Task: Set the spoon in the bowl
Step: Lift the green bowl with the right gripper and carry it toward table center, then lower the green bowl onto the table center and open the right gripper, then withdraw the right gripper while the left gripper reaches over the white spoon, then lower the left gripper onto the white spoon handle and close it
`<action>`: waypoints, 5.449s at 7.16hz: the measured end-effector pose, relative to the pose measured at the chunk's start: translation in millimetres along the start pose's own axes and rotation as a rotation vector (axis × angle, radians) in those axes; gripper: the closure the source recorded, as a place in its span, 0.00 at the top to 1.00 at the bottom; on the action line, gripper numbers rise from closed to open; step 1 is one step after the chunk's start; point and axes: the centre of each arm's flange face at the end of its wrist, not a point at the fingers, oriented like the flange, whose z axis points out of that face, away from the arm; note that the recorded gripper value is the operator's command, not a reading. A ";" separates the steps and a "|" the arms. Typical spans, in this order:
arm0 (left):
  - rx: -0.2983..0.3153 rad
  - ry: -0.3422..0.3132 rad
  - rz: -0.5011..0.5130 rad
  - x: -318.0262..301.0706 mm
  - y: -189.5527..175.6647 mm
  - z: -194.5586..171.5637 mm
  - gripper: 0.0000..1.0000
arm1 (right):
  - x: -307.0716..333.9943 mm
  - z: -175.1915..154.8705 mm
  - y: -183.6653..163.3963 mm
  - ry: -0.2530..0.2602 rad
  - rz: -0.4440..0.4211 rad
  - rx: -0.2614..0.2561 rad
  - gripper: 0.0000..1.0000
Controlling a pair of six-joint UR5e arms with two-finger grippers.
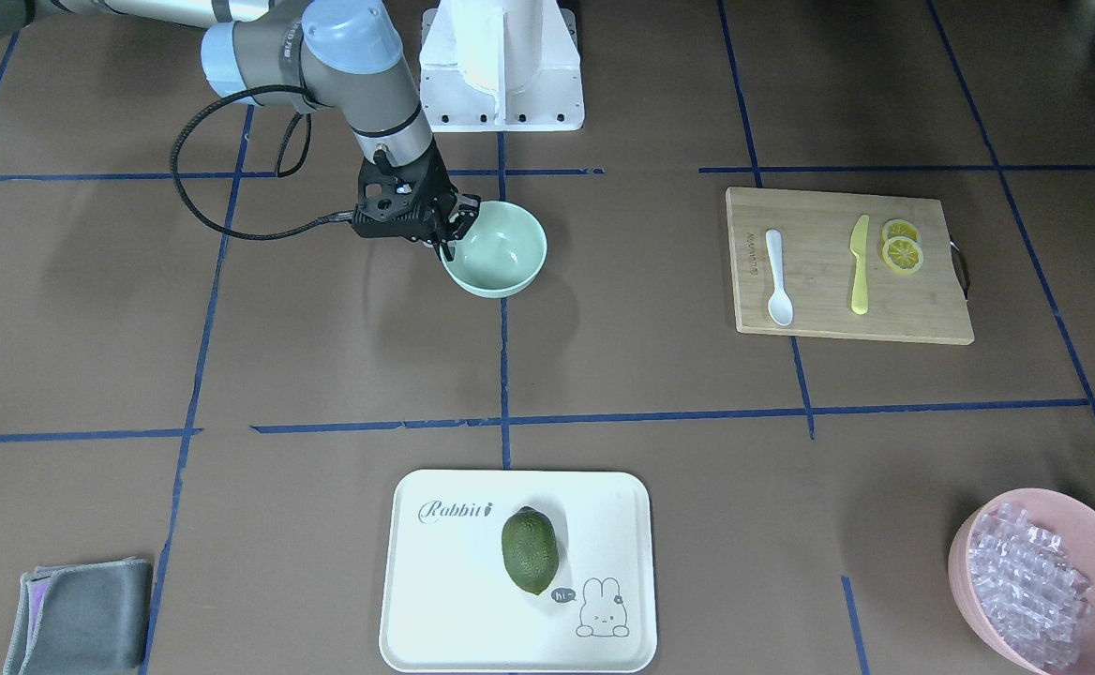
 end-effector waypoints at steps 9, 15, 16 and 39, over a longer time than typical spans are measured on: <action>-0.001 0.001 -0.002 -1.5 1.2 0.8 1.00 | -20.1 19.1 4.1 0.020 -0.002 0.002 0.62; 0.007 -0.001 0.007 3.4 -1.6 -3.0 1.00 | -26.0 0.8 2.0 -0.016 -0.003 0.008 1.00; 0.029 -0.005 0.029 16.3 -5.9 -14.7 1.00 | -25.3 -15.0 -5.0 -0.030 0.003 0.012 1.00; 0.114 0.006 -0.076 459.4 45.2 178.2 0.42 | 387.9 -222.9 -183.5 0.202 -0.300 -0.091 1.00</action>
